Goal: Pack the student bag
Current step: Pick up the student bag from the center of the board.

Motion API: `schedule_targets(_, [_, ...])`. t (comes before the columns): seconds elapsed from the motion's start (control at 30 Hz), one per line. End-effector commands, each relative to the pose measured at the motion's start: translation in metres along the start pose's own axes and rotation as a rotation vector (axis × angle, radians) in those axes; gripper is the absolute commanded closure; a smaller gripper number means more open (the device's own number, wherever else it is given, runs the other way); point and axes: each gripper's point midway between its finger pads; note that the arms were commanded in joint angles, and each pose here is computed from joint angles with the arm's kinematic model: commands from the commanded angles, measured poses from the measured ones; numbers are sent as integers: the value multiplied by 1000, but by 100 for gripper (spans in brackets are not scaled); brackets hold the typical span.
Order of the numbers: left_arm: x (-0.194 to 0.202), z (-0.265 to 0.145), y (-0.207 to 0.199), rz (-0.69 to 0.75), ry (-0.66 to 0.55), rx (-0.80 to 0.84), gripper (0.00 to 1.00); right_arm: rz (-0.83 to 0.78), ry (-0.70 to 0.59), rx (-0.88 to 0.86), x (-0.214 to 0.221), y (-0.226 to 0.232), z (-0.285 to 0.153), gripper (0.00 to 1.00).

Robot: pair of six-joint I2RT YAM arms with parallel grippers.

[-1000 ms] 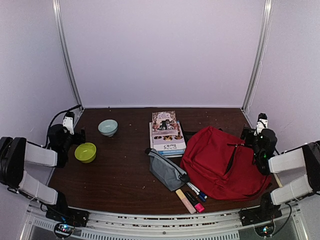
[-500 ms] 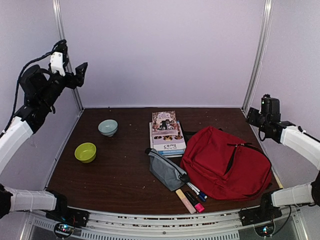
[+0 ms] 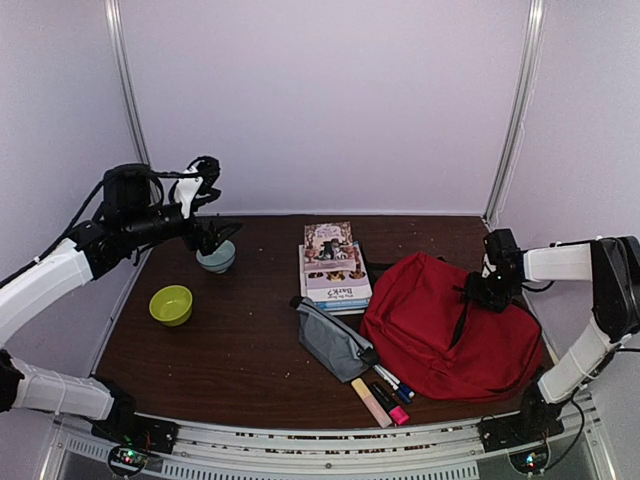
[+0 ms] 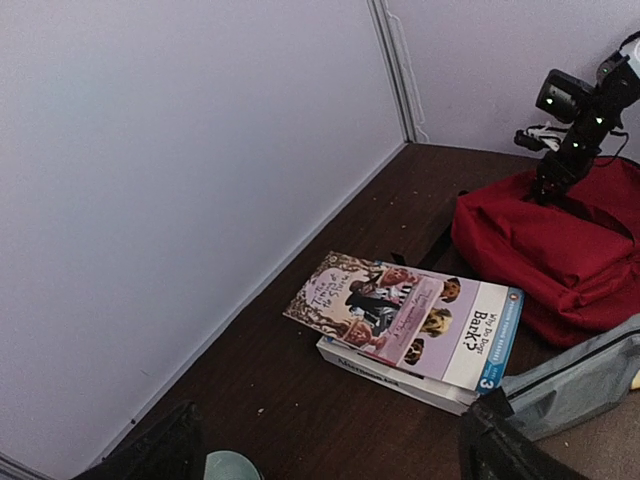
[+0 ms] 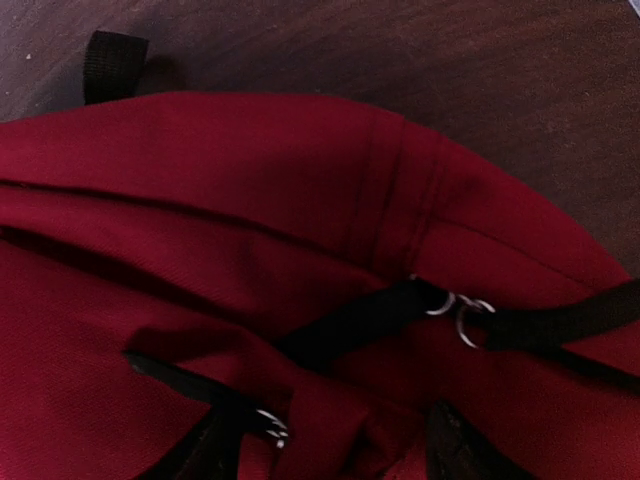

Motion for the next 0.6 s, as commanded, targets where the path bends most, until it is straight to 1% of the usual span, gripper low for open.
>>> schedule_targets(0.0, [-12,-7,-13,80,-61,59,10,-18,39,-84,-6,22,-2,47])
schedule_targets(0.03, [-10,-7,-13,83,-54,58,10,-24,41,-93,-7,23,-2,60])
schedule_targets(0.1, [-6,-7,-14,91,-35,61,10,-58,29,-99,-17,26,-8,92])
schedule_targets(0.13, [-3,-7,-14,95,-26,62,10,-74,18,-75,-23,23,-15,100])
schedule_targets(0.23, [-3,-8,-15,97,-26,60,10,-124,-65,-5,-52,16,-47,100])
schedule_targets(0.33, [-5,-10,-16,101,-35,67,10,-157,-161,28,-82,15,-86,100])
schedule_targets(0.57, [-3,-11,-17,107,-33,68,10,-259,-444,12,-146,31,-190,100])
Point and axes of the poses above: each gripper's point midway between its finger pads, its own z axis out along the fingers, its own y axis along the line the jaws close on, x = y × z, and after that the axes turned 14 degrees about -z, right-handed
